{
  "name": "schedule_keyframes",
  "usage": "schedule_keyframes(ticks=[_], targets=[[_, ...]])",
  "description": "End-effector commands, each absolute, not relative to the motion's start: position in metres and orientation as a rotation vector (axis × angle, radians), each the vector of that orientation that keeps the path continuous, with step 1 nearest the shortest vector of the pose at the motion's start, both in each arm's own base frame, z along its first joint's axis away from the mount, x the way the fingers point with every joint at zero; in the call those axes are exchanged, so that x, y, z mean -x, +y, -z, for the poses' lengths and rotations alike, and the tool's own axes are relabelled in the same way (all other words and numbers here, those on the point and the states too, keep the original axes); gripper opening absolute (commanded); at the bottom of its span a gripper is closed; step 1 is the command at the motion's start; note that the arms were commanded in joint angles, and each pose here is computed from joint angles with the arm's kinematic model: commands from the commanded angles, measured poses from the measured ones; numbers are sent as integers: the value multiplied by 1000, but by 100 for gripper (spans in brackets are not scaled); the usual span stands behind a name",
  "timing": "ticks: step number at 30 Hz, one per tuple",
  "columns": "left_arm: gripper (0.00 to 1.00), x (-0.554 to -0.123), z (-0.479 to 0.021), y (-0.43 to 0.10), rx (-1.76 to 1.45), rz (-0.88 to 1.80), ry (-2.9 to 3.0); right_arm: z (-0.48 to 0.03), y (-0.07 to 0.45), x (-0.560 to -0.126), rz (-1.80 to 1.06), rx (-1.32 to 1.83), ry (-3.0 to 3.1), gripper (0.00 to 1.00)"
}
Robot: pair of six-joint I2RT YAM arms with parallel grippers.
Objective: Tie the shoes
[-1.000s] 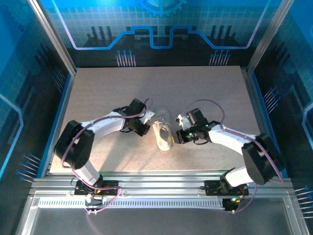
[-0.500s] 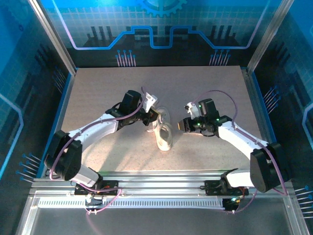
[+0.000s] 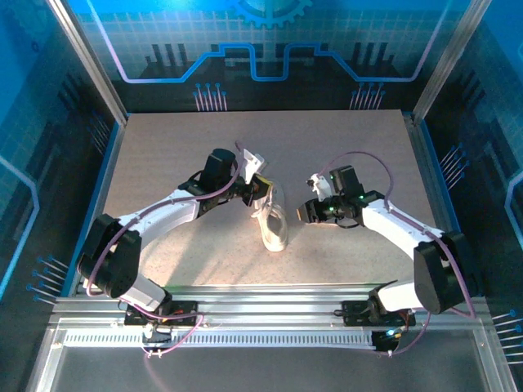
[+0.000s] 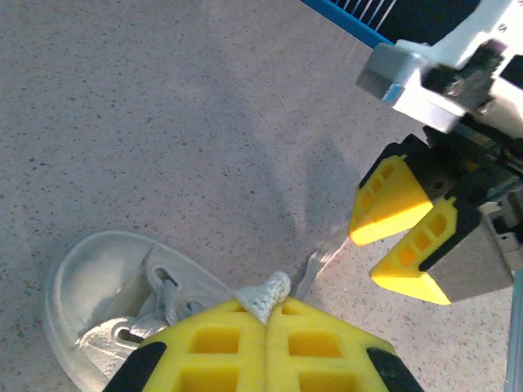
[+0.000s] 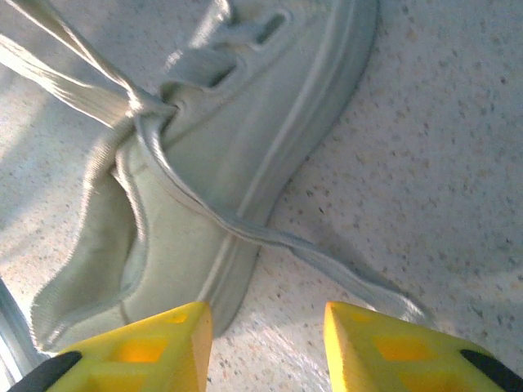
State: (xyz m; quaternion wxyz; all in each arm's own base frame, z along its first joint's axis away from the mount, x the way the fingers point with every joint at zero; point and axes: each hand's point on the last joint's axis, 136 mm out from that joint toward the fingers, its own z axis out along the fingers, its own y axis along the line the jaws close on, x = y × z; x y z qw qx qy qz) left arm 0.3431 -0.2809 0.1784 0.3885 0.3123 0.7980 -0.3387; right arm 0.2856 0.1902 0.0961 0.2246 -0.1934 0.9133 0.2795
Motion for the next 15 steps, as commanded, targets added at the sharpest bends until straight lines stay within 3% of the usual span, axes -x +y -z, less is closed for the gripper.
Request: schedule_keyframes(ticks=[1,15], targets=[[0,-339,-190,-284,-850,933,1986,-78,178,-278,-697,559,2626,43],[0,-342,-179,-273,-787,989,2019,-41,179,-279,-438,836,2851,52]])
